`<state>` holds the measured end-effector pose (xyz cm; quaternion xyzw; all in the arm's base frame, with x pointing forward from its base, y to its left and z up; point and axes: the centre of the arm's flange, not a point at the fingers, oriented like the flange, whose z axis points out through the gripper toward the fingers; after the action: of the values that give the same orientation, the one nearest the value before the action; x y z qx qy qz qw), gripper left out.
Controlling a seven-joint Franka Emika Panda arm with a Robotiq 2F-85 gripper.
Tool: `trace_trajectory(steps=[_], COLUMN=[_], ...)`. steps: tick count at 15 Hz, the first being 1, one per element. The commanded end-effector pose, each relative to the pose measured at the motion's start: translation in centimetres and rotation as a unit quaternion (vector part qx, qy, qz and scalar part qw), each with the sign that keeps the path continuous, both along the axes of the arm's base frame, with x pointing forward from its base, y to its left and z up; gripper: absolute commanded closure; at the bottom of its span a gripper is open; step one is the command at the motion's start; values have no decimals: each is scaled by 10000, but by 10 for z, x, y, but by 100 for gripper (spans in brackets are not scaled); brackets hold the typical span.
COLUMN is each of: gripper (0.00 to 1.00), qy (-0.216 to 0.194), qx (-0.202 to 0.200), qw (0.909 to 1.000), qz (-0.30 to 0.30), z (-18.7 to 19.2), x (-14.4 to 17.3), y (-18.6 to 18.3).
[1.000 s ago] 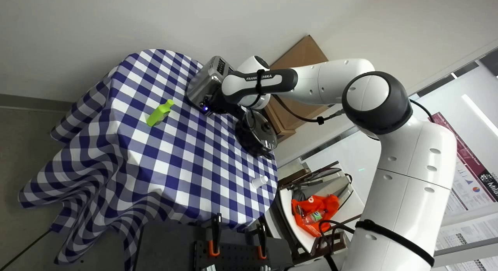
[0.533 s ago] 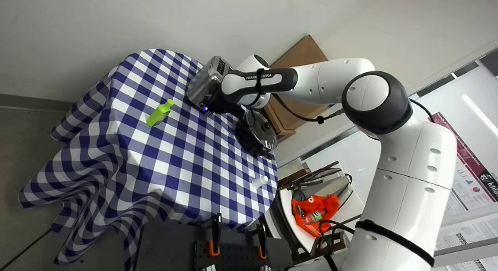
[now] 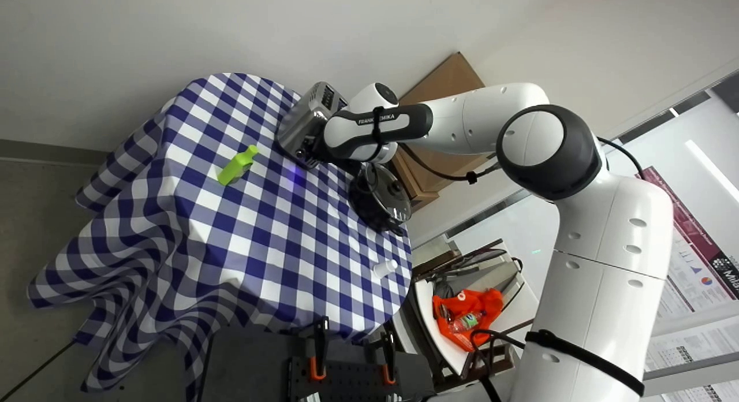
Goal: Push the lever of the toaster up
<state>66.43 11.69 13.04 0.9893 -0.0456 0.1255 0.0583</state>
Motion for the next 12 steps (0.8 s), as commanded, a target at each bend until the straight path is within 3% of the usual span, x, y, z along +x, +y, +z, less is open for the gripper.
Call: trace_trajectory(steps=[1, 12], gripper=[100, 100], qy=[-164, 432], qx=[-44, 415], qw=[9998, 9979], qz=[97, 226], z=[-14, -23], x=[5, 10], y=[7, 10])
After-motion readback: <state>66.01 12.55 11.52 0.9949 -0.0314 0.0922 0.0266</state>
